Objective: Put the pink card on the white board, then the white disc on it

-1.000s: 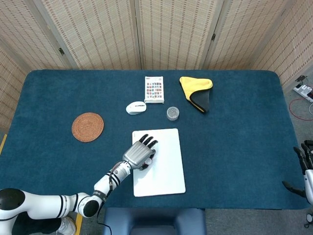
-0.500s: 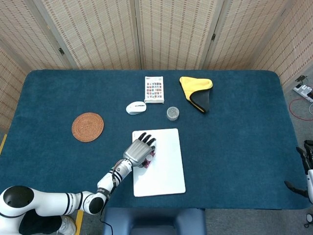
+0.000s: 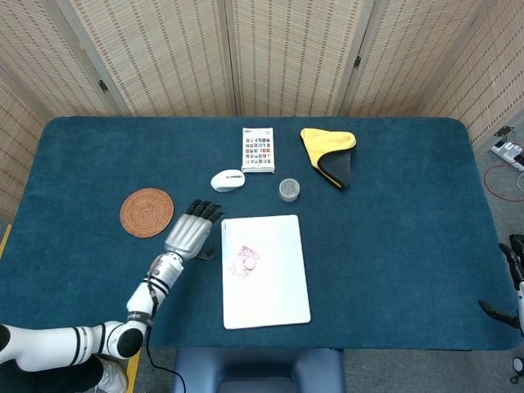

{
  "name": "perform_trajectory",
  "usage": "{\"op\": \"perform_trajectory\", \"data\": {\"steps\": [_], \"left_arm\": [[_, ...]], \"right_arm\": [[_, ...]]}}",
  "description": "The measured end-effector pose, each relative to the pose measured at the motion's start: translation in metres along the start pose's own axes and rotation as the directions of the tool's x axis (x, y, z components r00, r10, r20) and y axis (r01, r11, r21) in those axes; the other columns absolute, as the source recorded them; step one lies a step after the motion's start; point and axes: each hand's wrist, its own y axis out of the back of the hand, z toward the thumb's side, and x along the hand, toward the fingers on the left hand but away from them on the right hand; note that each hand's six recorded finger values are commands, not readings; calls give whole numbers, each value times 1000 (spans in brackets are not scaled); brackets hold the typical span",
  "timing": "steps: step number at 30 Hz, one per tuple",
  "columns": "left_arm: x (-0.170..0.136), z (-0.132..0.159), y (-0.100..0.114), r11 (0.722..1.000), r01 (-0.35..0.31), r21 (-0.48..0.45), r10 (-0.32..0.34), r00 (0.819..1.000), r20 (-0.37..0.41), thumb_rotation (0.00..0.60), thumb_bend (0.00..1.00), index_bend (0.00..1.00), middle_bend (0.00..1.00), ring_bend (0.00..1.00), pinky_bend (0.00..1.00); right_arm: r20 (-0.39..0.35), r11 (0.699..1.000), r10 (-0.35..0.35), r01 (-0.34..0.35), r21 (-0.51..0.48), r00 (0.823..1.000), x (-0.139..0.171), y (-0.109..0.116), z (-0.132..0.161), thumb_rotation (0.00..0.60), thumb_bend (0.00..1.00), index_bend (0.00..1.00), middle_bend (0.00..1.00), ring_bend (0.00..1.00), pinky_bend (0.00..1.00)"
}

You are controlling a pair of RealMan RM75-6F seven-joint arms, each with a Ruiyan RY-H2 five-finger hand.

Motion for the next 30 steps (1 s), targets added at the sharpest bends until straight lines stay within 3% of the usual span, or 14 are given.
{"op": "perform_trajectory", "data": {"steps": [4,8,14,23,30], "left_arm": [[-20,-45,11,998,-68,-6,67,991,-113,600,335,230,141,61,0],[-52,-90,13,993,-118,3,115,966,-230,600,335,231,141,60,0],[-110,-132,7,989,-145,-4,135,931,-338,600,335,218,141,61,0],[-178,-145,6,979,-202,0,187,910,-370,600,335,217,141,60,0],[-202,-136,12,964,-266,-22,241,904,-354,600,335,213,141,60,0]], "right_arm": [[-21,1000,7,-8,-27,1000,-2,2,1,600,37,96,84,131,0],[-38,997,26,-29,-74,999,-5,2,0,600,38,100,91,136,0],[-67,990,70,-78,-118,995,-9,-4,0,600,37,100,92,134,0],[-97,976,103,-119,-181,990,-6,-12,10,600,38,100,92,134,0],[-86,977,81,-96,-191,993,1,-5,13,600,38,100,92,132,0]]}}
